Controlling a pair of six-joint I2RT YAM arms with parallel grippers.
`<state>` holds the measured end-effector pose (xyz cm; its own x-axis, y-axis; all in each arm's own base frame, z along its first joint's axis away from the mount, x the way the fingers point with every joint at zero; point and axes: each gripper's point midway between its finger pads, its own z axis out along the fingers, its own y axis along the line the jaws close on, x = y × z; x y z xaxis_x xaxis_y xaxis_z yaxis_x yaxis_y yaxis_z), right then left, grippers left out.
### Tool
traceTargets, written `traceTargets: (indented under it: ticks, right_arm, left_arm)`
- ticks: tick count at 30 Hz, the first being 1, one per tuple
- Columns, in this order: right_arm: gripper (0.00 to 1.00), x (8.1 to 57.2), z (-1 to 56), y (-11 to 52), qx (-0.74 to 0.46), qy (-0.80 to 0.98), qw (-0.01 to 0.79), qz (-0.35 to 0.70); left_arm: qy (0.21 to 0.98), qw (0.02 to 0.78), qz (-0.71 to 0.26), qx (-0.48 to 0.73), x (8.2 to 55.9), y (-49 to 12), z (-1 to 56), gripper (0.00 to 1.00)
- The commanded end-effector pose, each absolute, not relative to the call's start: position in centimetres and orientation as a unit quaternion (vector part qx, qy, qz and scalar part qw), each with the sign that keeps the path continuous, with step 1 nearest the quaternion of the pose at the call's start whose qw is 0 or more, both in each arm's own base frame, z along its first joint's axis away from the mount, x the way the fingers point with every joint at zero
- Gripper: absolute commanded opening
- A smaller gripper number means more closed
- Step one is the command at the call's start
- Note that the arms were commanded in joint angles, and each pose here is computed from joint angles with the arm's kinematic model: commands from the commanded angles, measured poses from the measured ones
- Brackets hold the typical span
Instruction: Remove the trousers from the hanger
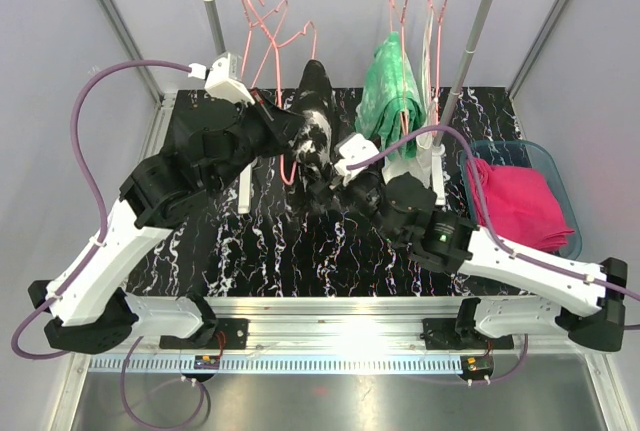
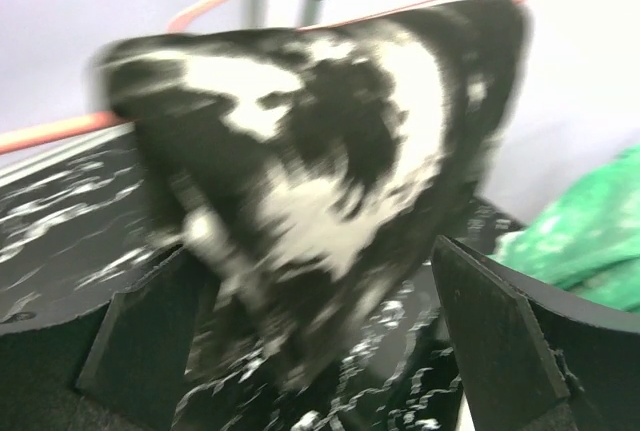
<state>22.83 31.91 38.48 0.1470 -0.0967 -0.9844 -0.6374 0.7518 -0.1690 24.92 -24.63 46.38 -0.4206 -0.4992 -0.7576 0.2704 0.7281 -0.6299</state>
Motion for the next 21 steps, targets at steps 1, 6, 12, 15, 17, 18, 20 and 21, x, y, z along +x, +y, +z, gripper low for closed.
traceTargets:
  ticks: [1, 6, 12, 15, 17, 18, 20, 21]
  right_arm:
    - [0.98, 25.1, 41.9, 29.9, -0.204, 0.595, 0.765, 0.138]
    - [0.88, 25.9, 42.1, 31.4, -0.234, 0.572, 0.779, 0.106]
    - [0.71, 25.8, 42.8, 33.4, -0.279, 0.529, 0.796, 0.099]
    - [0.71, 26.6, 43.9, 32.7, -0.268, 0.52, 0.809, 0.054]
    - [0.47, 26.4, 44.9, 32.8, -0.28, 0.5, 0.818, 0.046]
    - [0.39, 26.2, 45.3, 32.8, -0.284, 0.494, 0.82, 0.049]
    - [0.12, 26.0, 45.8, 33.2, -0.304, 0.491, 0.814, 0.05]
    - [0.07, 25.9, 46.2, 33.0, -0.305, 0.491, 0.814, 0.05]
  left_arm:
    - [0.656, 0.581, -0.471, -0.106, 23.5, -24.0, 55.7, 0.0]
    - [0.656, 0.566, -0.492, -0.091, 22.4, -24.6, 55.9, 0.0]
    - [0.655, 0.55, -0.515, -0.064, 21.0, -25.3, 56.3, 0.0]
    - [0.657, 0.545, -0.519, -0.052, 20.4, -25.3, 56.3, 0.0]
    - [0.658, 0.543, -0.52, -0.045, 20.2, -25.4, 56.3, 0.0]
    - [0.662, 0.543, -0.515, -0.041, 20.2, -25.4, 56.0, 0.0]
    - [0.666, 0.547, -0.506, -0.038, 20.3, -25.2, 55.9, 0.0]
    - [0.673, 0.552, -0.491, -0.035, 20.5, -25.1, 55.4, 0.0]
